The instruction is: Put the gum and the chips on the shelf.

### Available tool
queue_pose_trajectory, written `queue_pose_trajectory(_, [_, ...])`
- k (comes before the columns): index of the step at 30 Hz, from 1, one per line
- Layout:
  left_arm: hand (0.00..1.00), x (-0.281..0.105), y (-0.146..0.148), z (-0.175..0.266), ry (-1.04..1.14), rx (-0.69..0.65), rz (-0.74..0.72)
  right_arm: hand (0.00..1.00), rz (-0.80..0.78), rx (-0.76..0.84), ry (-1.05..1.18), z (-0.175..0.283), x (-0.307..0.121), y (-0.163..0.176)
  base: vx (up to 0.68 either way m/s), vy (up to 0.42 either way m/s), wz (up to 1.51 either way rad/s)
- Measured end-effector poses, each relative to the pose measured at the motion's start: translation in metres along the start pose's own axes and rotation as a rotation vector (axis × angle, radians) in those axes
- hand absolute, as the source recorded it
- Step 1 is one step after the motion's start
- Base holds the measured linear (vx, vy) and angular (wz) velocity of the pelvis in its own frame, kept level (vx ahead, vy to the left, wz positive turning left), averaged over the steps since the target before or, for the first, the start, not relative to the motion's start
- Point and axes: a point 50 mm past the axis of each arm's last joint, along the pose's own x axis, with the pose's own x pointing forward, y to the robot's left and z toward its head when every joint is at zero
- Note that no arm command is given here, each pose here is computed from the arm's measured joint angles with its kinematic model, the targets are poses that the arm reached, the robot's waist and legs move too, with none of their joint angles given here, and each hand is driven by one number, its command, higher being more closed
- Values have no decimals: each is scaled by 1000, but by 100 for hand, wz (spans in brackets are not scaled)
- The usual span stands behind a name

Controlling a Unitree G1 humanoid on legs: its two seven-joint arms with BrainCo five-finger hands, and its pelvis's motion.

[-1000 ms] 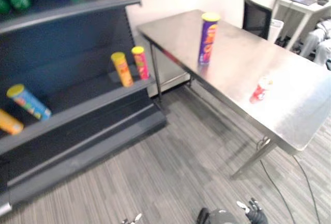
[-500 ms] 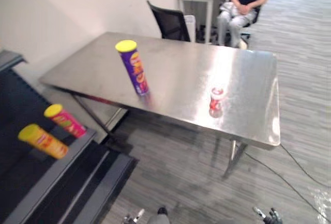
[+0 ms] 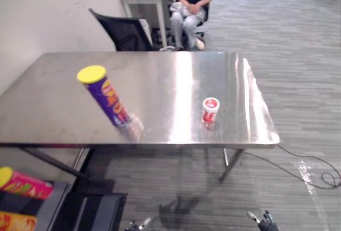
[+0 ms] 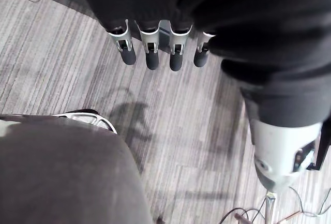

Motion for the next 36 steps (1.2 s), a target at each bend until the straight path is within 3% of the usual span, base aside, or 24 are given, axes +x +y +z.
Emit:
queue_pose_trajectory(17, [0,-2,-1,-5,18,34,-31,0,-111,-22,62,-9,-3,-13,-77,-43,0])
queue_pose_trajectory(24, [0,-2,3,-4,19,75,-37,0,-228,65,43,-4,-2,-28,60,11,-3])
queue_pose_trajectory(29, [0,-3,6,0,-6,76,-48,0,-316,216,-177,48,9,-38,21,-3,-3])
queue_pose_trajectory(36, [0,-8,7,1,-44,99,-76,0,-382,264,-795,202,-14,-55,-47,1,-13])
